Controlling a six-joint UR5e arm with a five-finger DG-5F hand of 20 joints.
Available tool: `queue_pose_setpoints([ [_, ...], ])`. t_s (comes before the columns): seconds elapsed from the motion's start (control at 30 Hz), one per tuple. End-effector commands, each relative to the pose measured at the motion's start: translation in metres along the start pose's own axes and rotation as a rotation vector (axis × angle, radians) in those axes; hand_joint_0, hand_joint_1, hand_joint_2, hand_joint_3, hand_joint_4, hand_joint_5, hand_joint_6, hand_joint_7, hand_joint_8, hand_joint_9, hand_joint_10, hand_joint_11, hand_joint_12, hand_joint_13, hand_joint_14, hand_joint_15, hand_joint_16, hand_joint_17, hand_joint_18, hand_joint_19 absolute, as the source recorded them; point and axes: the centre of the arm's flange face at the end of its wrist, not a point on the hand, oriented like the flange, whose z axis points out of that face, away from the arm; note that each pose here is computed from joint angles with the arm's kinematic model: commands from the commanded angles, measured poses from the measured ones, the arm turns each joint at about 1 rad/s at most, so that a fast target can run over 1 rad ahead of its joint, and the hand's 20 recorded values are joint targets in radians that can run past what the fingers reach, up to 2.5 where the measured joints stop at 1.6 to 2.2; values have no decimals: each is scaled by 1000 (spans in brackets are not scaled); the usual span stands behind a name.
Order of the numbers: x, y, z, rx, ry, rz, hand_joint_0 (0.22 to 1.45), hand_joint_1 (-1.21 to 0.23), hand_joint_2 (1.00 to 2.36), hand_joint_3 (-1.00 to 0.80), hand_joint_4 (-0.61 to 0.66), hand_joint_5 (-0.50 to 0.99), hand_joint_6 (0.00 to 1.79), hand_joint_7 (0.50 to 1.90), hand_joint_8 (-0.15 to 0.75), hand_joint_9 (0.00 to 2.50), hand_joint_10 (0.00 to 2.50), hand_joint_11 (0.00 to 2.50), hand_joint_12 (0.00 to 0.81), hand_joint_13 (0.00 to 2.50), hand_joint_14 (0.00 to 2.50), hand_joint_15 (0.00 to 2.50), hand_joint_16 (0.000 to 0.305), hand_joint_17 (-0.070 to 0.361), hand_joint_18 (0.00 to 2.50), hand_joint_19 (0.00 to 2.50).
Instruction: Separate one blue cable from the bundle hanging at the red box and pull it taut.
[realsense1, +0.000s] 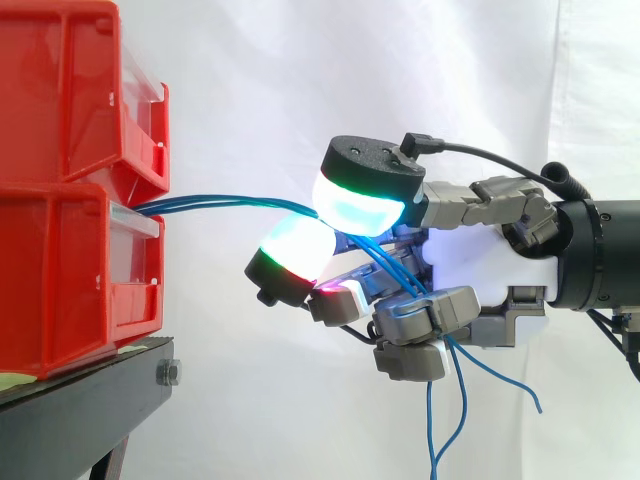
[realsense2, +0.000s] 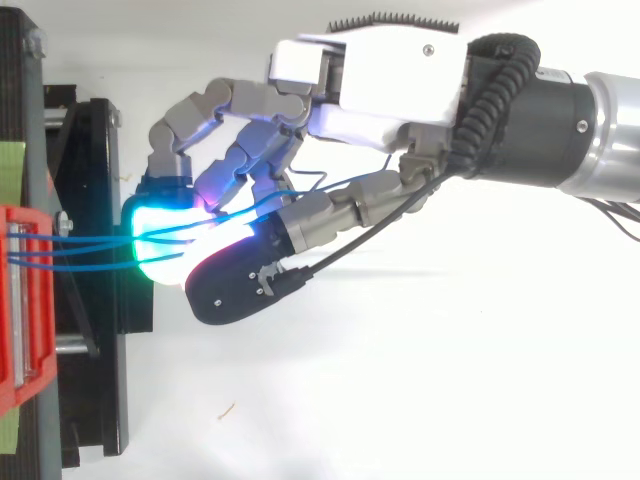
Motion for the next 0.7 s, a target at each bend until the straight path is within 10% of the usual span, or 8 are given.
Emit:
queue_pose_setpoints([
  [0.0, 0, 0, 0, 0, 0, 0, 678, -860, 1017, -209, 68, -214, 906, 1032, 267, 883, 4, 1314, 303, 1115, 744, 1705, 44, 99, 1079, 1171],
  [0.27, 0, 0, 0, -3, 0, -1, 748, -874, 1002, -469, 108, -208, 914, 1021, 268, 888, 4, 1305, 304, 1146, 639, 1733, 44, 99, 1097, 1139],
  [0.47, 1, 0, 0, -1, 0, -3, 562, -801, 1000, -500, 127, -212, 908, 1027, 278, 878, 2, 1320, 311, 1122, 713, 1717, 46, 104, 1076, 1157],
  [0.67, 1, 0, 0, -1, 0, -3, 603, -502, 1000, -500, 127, -216, 892, 1007, 265, 886, 3, 1319, 305, 1095, 725, 1705, 44, 99, 1029, 1183],
])
